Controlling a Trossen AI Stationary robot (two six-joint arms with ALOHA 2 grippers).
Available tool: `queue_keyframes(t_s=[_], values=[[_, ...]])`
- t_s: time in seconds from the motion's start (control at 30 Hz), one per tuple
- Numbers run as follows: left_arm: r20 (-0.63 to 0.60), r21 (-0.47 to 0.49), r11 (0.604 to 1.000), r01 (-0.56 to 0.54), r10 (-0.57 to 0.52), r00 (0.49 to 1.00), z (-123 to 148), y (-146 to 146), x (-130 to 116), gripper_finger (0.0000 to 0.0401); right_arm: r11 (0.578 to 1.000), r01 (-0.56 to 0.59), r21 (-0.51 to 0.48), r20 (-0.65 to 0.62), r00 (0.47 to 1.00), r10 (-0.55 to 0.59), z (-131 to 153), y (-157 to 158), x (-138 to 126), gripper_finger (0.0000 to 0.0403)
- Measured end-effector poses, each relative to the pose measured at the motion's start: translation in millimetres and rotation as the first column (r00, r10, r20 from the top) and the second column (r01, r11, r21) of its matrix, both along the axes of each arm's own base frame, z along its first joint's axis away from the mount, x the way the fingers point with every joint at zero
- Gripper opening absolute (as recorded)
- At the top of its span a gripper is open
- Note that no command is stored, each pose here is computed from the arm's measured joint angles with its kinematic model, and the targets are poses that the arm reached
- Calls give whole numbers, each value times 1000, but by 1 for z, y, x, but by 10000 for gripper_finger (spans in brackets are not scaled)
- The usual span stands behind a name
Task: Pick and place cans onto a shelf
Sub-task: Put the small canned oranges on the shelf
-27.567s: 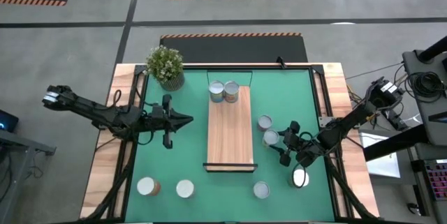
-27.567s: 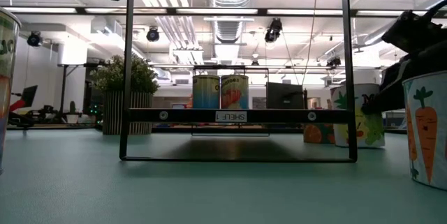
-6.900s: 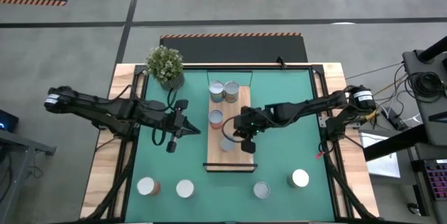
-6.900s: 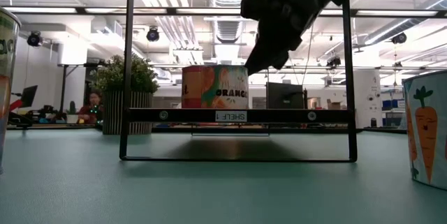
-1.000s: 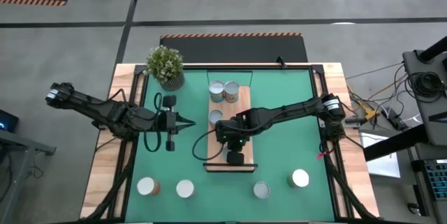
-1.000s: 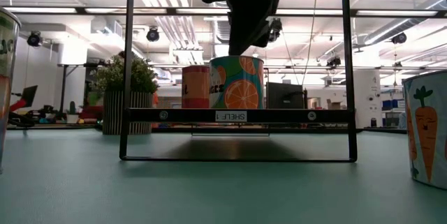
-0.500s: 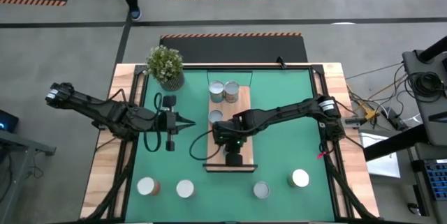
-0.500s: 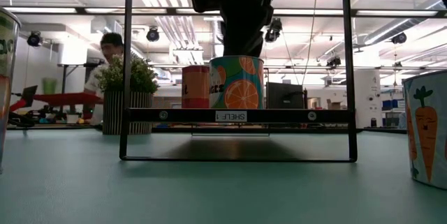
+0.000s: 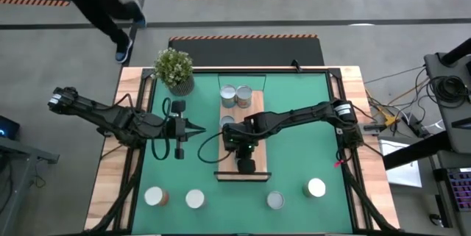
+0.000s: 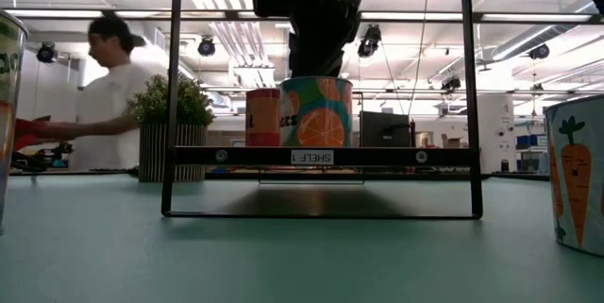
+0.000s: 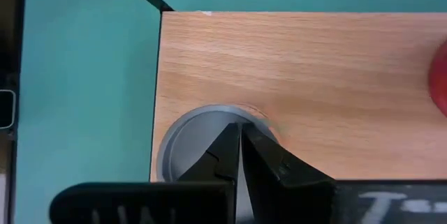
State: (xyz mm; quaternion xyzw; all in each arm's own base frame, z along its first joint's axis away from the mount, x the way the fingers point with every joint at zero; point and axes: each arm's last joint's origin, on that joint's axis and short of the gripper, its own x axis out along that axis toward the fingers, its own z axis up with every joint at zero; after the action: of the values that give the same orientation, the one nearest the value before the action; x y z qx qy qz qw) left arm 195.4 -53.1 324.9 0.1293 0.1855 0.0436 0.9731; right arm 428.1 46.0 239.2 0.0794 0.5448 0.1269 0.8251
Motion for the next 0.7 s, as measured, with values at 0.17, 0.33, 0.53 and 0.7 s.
queue_keyframes(t_s=[0.17,0.33,0.53,0.7], values=[[0,0,1000,0,0,1000,0,0,0,0,999,-41,16,24,999,41,11,-2,-4,9],[-1,4,1000,1,-1,1000,0,0,0,0,989,-147,-23,128,981,148,37,-2,-12,9],[3,7,1000,3,-3,1000,0,0,0,0,837,-483,-257,185,825,533,48,-3,-23,9],[8,12,1000,5,-5,1000,1,0,0,0,572,-708,-415,119,581,805,42,-3,-27,9]])
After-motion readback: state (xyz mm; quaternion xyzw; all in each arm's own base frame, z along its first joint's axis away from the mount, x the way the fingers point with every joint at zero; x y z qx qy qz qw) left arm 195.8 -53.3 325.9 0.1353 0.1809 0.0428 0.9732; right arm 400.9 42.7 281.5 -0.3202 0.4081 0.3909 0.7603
